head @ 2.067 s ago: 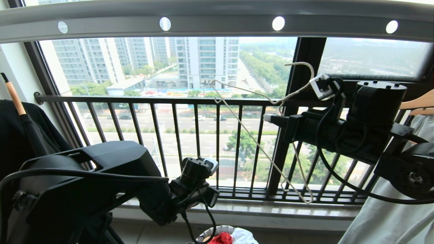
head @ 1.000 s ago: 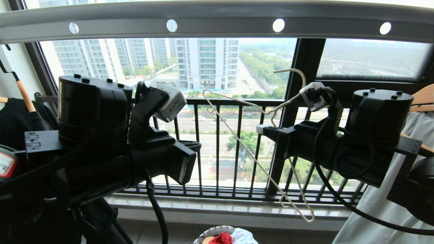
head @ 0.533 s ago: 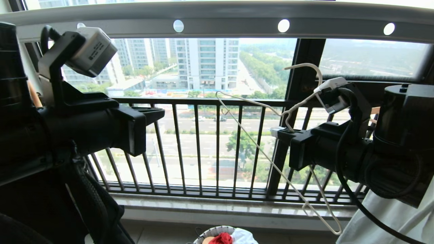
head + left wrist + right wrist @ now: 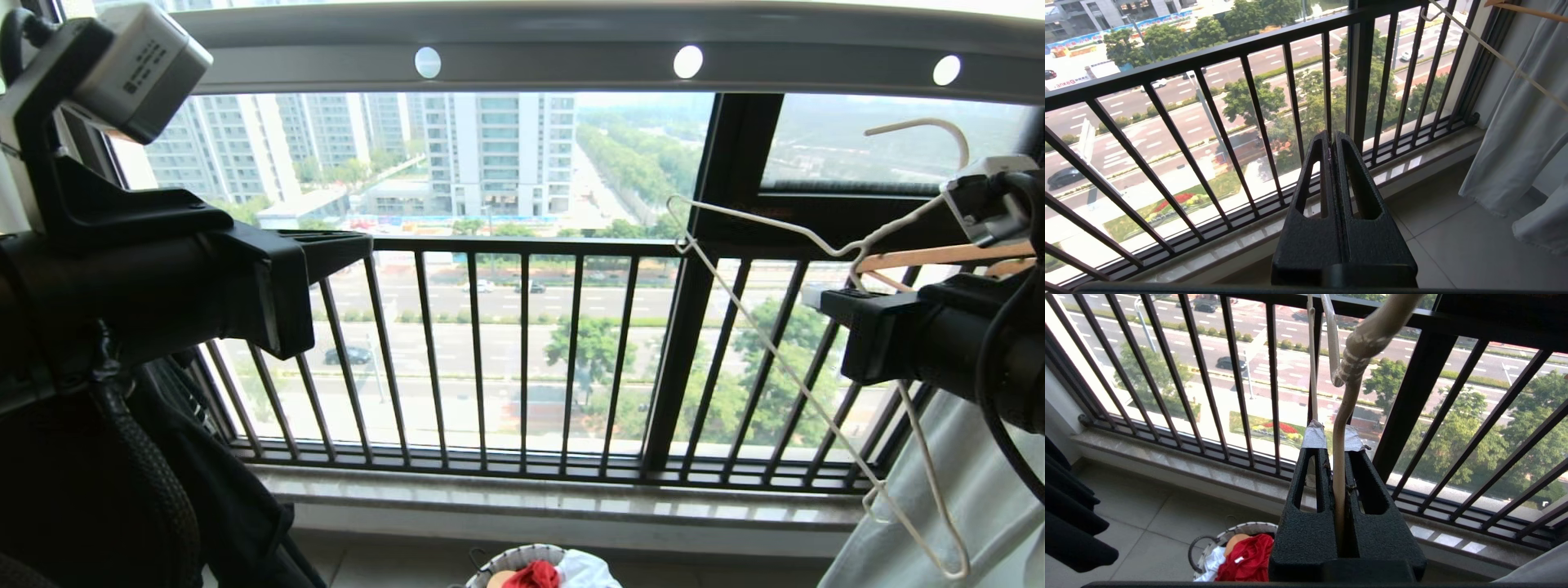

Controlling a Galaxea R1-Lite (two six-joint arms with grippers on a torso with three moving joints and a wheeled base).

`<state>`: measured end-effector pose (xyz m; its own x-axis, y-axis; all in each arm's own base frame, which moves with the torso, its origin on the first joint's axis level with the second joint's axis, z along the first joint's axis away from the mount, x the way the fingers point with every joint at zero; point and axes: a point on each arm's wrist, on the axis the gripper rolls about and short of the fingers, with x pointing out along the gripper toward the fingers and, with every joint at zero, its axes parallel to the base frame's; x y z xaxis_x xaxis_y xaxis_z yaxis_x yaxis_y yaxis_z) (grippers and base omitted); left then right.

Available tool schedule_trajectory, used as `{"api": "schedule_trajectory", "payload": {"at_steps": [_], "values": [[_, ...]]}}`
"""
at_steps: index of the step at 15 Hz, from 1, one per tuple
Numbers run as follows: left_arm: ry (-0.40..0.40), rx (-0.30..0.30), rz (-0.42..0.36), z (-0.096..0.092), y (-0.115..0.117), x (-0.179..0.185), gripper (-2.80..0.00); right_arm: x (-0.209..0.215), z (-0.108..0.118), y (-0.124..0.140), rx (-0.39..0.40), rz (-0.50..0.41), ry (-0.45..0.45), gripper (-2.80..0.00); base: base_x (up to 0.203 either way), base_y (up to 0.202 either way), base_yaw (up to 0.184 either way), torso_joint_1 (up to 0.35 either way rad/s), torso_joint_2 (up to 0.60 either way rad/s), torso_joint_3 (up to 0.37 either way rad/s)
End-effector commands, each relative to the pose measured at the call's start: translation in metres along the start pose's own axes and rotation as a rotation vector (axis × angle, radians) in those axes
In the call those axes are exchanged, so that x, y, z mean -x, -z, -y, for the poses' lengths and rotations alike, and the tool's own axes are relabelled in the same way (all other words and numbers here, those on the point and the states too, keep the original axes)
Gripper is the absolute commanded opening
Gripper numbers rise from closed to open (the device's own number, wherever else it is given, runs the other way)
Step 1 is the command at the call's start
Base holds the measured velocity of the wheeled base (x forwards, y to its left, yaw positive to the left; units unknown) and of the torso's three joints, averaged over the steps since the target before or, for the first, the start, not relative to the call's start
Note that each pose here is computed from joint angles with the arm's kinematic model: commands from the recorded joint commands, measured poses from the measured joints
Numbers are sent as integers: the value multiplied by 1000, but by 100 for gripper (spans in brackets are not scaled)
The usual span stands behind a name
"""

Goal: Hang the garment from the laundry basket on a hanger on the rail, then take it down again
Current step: Hang the clothes rack on the clothesline

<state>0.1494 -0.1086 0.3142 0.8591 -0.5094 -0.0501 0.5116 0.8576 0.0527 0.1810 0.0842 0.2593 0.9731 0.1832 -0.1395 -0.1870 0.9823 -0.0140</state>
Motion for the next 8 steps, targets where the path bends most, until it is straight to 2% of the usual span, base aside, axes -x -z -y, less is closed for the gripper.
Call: {"api": "schedule_trajectory", "payload": {"at_steps": [1, 3, 5, 6, 8], "values": [[-1, -1, -3, 0, 1, -2, -280, 10, 5, -6, -9, 35, 5, -280, 0, 0, 0, 0, 0, 0], [-4, -1, -10, 0, 2, -7, -280, 10, -6, -5, 8, 29, -57, -280, 0, 0, 0, 0, 0, 0], [-7, -3, -11, 1, 2, -7, -280, 9, -26, -5, 26, 20, -140, -280, 0, 0, 0, 0, 0, 0], [-9, -2, -7, 0, 2, -7, -280, 6, -37, -9, 30, 25, -151, -280, 0, 0, 0, 0, 0, 0], [-19, -1, 1, -2, 0, -4, -280, -6, -45, -16, 30, 32, -45, -280, 0, 0, 0, 0, 0, 0]]}}
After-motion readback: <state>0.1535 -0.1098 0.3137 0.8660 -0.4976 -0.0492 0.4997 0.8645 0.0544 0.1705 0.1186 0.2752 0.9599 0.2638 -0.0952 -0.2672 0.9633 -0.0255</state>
